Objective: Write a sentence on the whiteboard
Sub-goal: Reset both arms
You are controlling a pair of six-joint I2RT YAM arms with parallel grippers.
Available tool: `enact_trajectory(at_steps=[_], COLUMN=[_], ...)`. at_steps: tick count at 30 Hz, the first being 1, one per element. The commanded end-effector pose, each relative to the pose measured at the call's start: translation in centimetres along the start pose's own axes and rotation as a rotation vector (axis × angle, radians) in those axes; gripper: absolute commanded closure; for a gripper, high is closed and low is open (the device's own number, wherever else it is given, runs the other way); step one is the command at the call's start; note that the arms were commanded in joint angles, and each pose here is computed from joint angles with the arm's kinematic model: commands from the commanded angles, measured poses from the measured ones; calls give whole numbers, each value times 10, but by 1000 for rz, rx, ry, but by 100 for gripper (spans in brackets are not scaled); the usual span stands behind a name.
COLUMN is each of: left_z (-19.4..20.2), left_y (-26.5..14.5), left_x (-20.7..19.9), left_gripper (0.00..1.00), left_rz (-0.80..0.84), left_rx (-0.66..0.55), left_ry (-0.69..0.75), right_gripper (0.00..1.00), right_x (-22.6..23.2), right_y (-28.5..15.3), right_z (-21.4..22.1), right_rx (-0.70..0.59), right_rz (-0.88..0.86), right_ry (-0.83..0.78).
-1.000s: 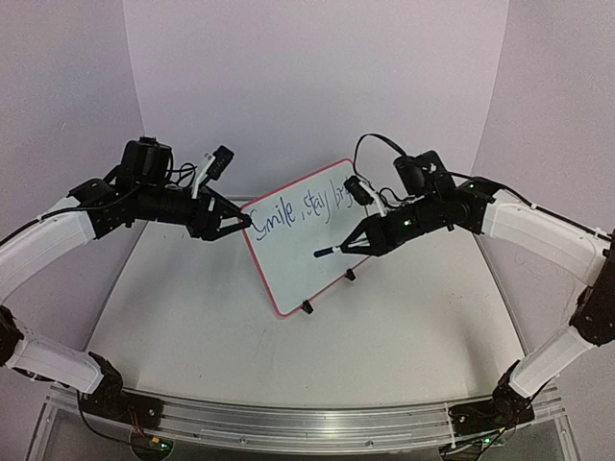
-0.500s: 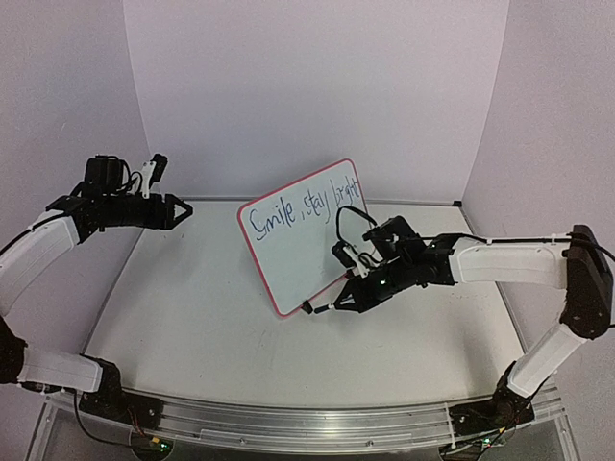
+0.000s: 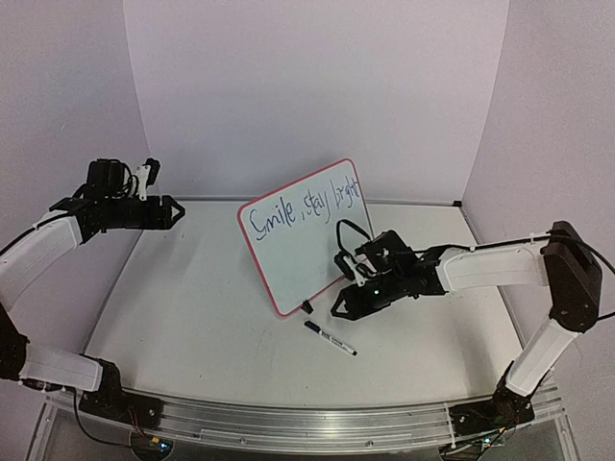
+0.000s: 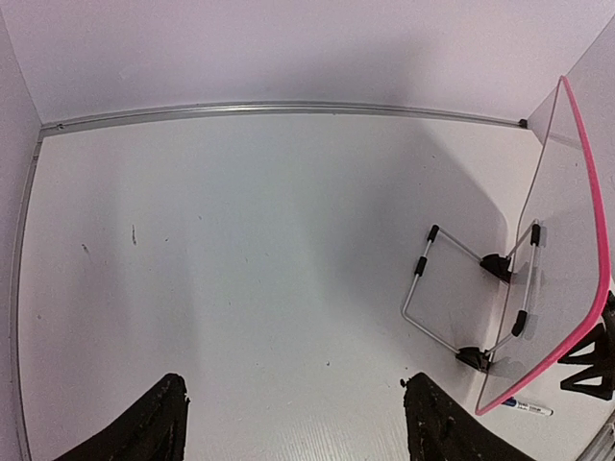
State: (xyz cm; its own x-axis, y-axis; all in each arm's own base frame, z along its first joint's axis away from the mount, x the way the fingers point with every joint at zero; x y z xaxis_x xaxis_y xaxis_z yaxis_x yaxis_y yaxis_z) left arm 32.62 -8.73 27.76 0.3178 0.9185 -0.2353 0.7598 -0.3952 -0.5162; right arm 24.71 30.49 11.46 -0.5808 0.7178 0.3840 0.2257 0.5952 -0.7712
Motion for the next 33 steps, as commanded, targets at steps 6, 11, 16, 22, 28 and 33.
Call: enact_trajectory(at_steps=[6, 11, 16, 22, 28, 33], left_z=[-4, -1, -3, -14, -28, -19], left_y=[4, 2, -7, -33, -84, -108], left_x=[25, 46, 65, 81, 80, 70], left_gripper=[20, 16, 10, 1, 1, 0], left_rz=[-56, -153, -209, -351, -505, -512], left_rx=[-16, -2, -24, -90, -244, -299], left_ry=[-66, -119, -174, -171, -117, -69], right_gripper=[23, 4, 2, 2, 2, 2], right_x=[-53, -87, -131, -170, -175, -168], right_y=[-22, -53, -94, -161, -237, -265], right_z=[-2, -17, -27, -35, -33, -19], right_rx=[-79, -152, -214, -356, -668, -821], right_rz=[283, 369, 457, 580, 720, 813], right_ry=[76, 154, 230, 322, 300, 244])
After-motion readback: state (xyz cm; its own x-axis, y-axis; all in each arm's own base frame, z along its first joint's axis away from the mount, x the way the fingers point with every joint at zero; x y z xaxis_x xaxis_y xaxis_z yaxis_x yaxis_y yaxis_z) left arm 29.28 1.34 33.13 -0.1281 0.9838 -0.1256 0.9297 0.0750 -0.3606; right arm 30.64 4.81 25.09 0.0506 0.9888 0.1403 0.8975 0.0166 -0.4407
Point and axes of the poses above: each gripper's point midway between its finger pads, its own y axis out along the fingers, its own x axis along the line the jaws close on, z = x × y, the point moved 5 cm from there along -y, back along the fingers
